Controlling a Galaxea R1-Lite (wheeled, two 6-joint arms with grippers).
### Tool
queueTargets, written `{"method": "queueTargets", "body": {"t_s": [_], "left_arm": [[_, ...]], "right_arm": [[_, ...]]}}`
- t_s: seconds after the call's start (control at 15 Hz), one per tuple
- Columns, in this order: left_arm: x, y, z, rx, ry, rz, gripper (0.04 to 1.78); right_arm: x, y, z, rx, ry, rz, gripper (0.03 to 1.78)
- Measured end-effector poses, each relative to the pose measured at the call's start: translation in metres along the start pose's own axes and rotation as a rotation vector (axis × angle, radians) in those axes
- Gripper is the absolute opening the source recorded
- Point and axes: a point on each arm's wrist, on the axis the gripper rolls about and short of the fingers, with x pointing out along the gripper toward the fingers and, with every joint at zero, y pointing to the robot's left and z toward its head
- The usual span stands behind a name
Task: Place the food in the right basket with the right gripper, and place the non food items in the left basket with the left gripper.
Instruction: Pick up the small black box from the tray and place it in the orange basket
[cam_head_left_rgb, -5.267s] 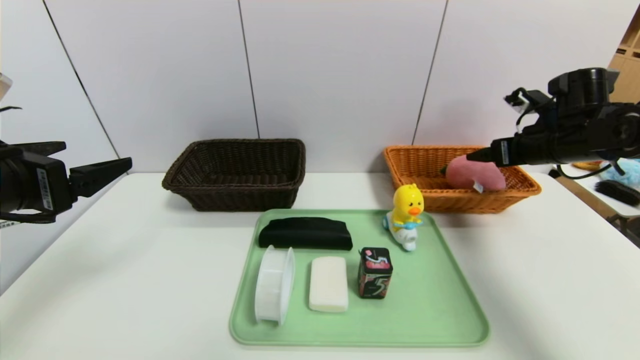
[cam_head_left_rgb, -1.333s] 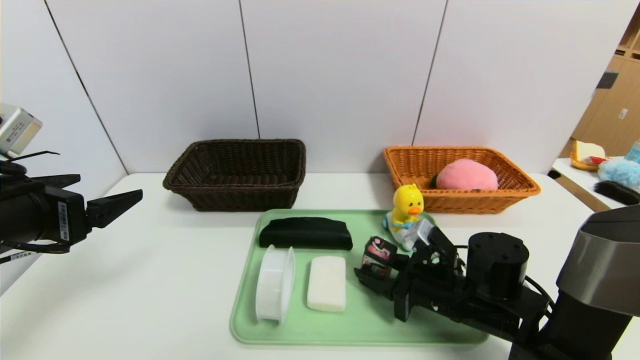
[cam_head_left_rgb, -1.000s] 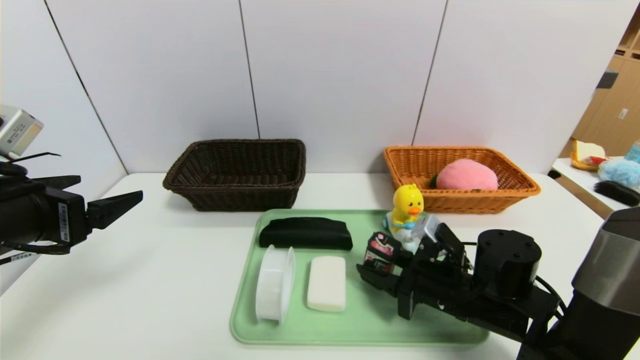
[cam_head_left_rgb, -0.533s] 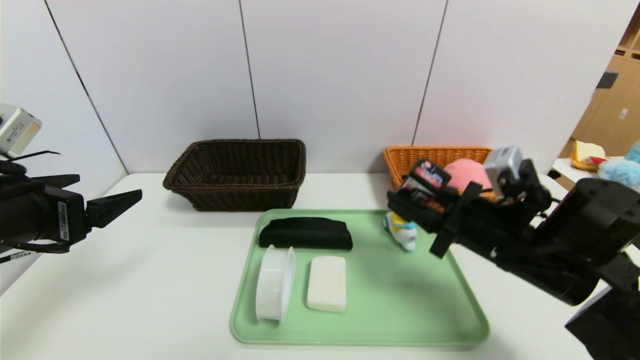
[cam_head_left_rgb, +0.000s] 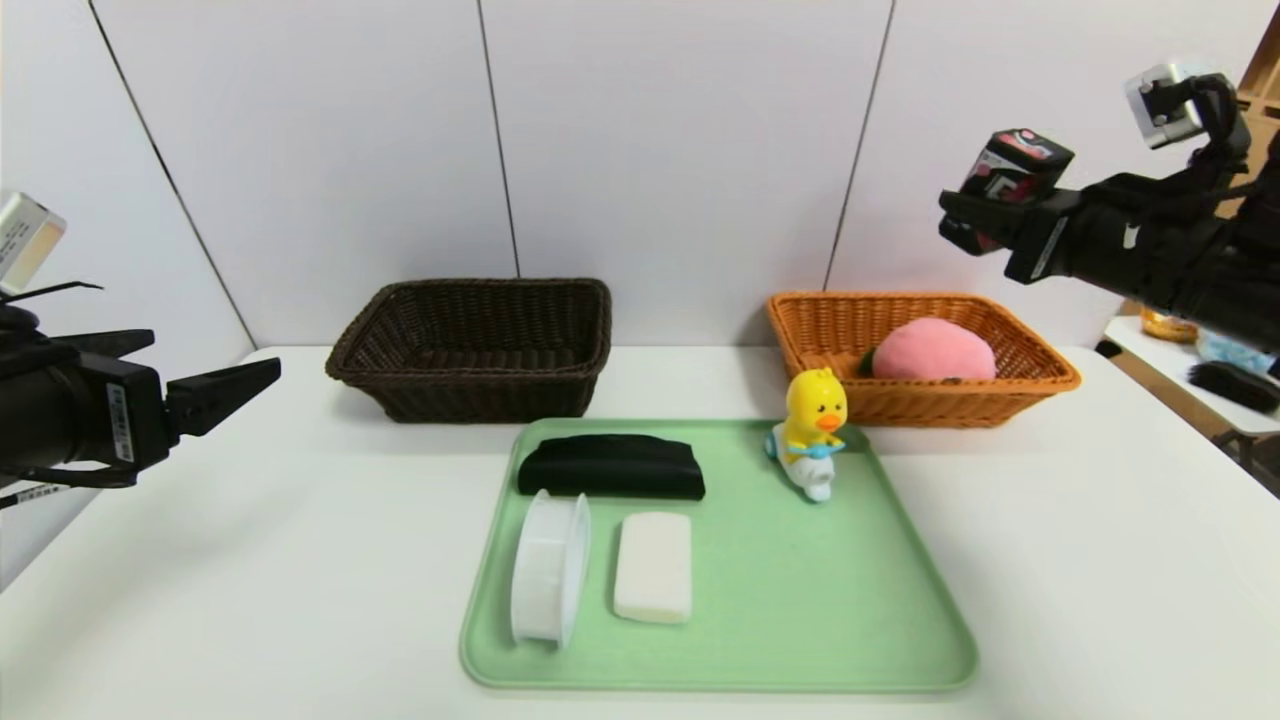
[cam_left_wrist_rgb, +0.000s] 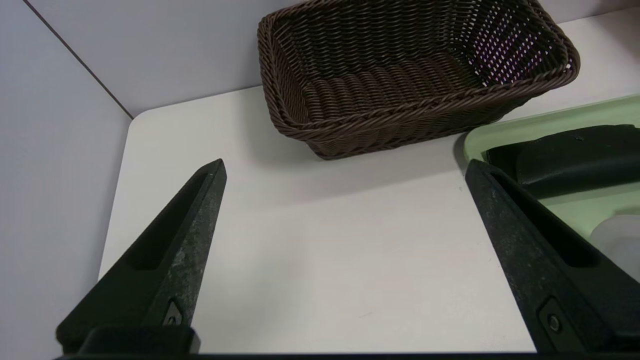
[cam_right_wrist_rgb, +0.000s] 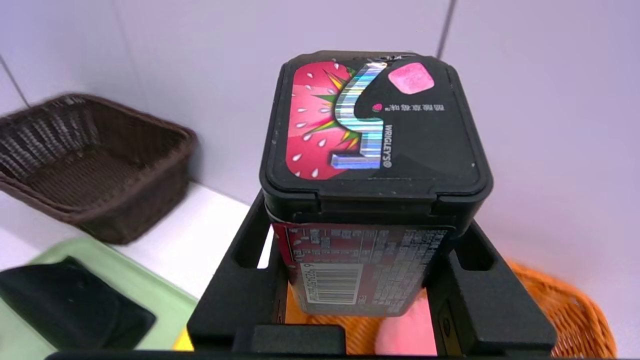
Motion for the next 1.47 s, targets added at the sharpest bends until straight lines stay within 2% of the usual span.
{"method": "queueTargets", "body": {"t_s": [0.13, 0.33, 0.73, 0.93, 1.07, 1.47], "left_arm": [[0.0, 0.0, 0.0, -0.003, -0.002, 0.0, 1.69], [-0.001, 0.0, 0.0, -0.004, -0.001, 0.001, 1.69], [-0.001, 0.0, -0.002, -0.006, 0.005, 0.0, 1.69], [-0.001, 0.0, -0.004, -0.007, 0.012, 0.0, 1.69], [-0.001, -0.001, -0.005, -0.008, 0.014, 0.001, 1.69], [0.0, -0.001, -0.005, -0.01, 0.015, 0.0, 1.69]], "right_arm": [[0.008, -0.008, -0.003, 0.037, 0.128, -0.011, 0.75], [0.026, -0.01, -0.021, 0.091, 0.311, 0.005, 0.75], [0.084, 0.0, -0.057, 0.085, 0.399, -0.028, 0.75], [0.103, 0.008, -0.083, 0.082, 0.501, -0.075, 0.75], [0.112, 0.01, -0.098, 0.073, 0.539, -0.11, 0.75], [0.124, 0.011, -0.115, 0.075, 0.565, -0.108, 0.75]]}}
